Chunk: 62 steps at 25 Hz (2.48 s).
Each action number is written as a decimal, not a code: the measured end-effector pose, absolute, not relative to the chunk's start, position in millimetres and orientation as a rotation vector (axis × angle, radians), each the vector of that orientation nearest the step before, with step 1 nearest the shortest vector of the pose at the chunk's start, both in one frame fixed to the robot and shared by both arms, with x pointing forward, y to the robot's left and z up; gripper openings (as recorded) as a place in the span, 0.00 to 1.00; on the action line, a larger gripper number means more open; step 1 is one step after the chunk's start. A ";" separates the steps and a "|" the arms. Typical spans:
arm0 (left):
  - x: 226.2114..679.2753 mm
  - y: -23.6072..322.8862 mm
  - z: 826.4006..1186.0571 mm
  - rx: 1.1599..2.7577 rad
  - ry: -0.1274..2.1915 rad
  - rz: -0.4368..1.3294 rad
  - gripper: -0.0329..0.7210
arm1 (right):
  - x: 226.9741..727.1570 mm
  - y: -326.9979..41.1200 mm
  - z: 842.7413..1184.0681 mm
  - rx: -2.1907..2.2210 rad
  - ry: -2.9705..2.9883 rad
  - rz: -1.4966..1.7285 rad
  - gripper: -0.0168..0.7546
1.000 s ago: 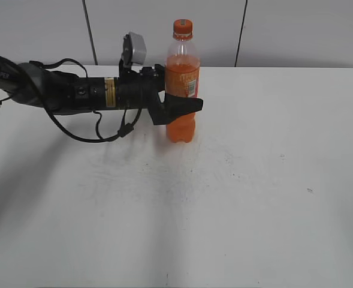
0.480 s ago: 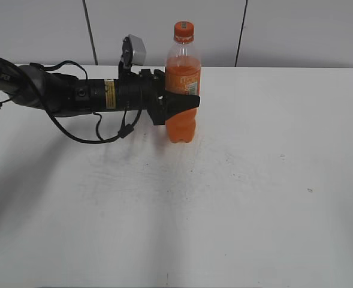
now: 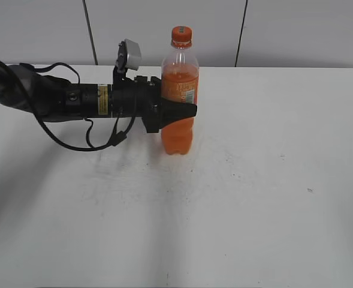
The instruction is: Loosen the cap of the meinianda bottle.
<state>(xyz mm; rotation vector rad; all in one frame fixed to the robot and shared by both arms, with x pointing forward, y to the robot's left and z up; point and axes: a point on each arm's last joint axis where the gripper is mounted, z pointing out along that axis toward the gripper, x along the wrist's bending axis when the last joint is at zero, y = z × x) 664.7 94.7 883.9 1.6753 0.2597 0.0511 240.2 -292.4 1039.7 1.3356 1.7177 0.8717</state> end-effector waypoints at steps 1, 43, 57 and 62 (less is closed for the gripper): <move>659.9 96.1 885.9 1.682 0.264 0.046 0.59 | 240.2 -292.4 1039.7 1.336 1.718 0.872 0.66; 565.2 94.9 879.8 1.690 0.273 0.100 0.59 | 240.2 -292.4 1039.7 1.336 1.718 0.872 0.66; 565.1 94.9 879.8 1.690 0.273 0.100 0.59 | 240.3 -295.4 1039.5 1.329 1.709 0.829 0.66; 565.1 94.9 879.8 1.690 0.273 0.100 0.59 | 240.3 -294.9 1039.5 1.345 1.703 0.845 0.66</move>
